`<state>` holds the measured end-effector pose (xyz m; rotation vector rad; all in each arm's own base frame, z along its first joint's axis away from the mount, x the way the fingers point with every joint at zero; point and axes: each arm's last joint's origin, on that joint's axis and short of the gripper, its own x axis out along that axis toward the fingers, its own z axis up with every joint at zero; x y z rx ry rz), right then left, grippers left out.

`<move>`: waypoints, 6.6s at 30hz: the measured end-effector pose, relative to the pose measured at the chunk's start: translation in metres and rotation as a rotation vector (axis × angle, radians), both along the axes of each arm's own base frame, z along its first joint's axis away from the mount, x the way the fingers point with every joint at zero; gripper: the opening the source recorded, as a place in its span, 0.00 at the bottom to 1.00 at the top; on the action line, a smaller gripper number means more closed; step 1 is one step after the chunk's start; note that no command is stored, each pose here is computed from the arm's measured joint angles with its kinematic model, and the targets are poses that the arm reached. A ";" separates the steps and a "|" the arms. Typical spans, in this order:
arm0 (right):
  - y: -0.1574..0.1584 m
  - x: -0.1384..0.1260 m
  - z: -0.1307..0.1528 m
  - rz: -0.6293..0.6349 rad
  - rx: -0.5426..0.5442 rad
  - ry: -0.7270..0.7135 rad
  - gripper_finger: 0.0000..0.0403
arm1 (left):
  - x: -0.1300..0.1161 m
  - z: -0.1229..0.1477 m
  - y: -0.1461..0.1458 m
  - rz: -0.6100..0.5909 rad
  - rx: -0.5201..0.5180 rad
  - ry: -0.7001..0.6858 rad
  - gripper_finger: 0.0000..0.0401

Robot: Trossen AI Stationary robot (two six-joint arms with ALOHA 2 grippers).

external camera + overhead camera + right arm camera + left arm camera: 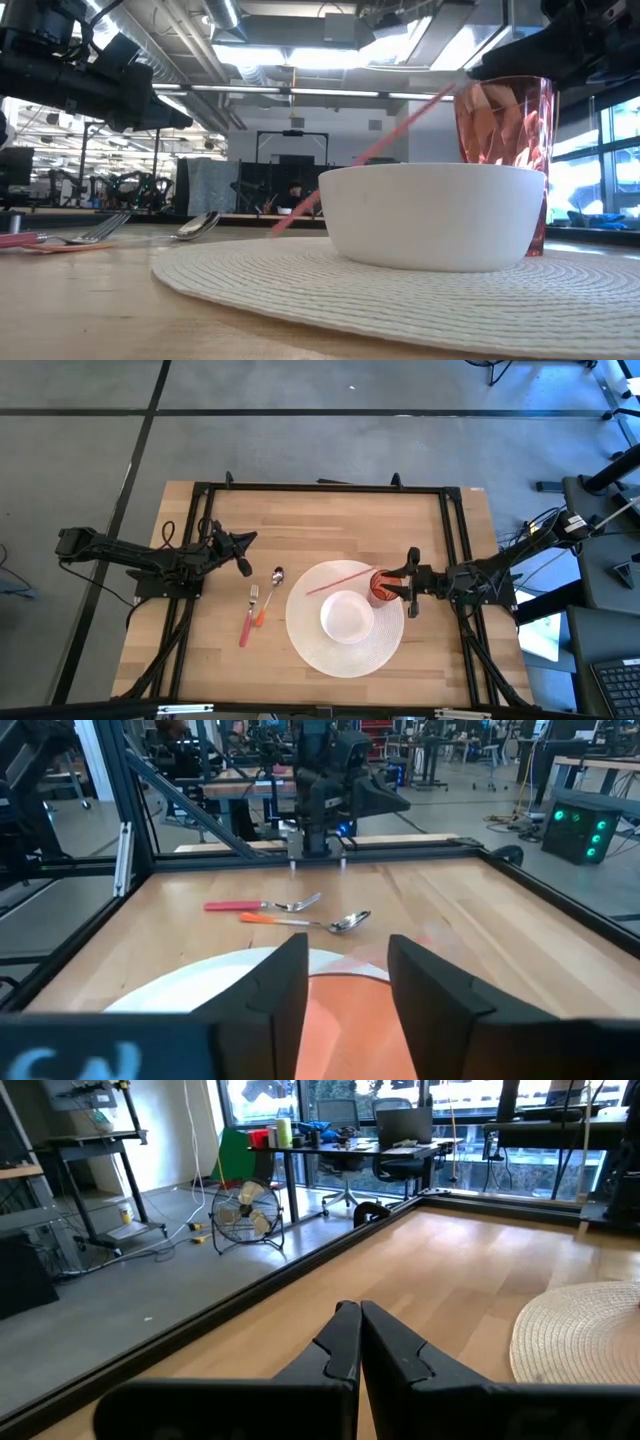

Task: Pick & Place Utensil
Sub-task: Put the red straw into the brown cup

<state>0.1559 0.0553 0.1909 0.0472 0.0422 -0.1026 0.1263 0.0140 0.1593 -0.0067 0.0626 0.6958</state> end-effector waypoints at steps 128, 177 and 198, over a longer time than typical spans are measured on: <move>-0.038 -0.068 0.011 0.115 -0.076 -0.163 0.06 | 0.237 0.003 -0.038 -0.344 -0.394 0.978 0.00; -0.038 -0.068 0.012 0.114 -0.047 -0.170 0.06 | 0.232 0.220 -0.095 -0.230 1.285 1.656 0.00; -0.038 -0.068 0.012 0.114 -0.048 -0.170 0.06 | 0.264 0.206 -0.096 -0.411 1.495 1.665 0.01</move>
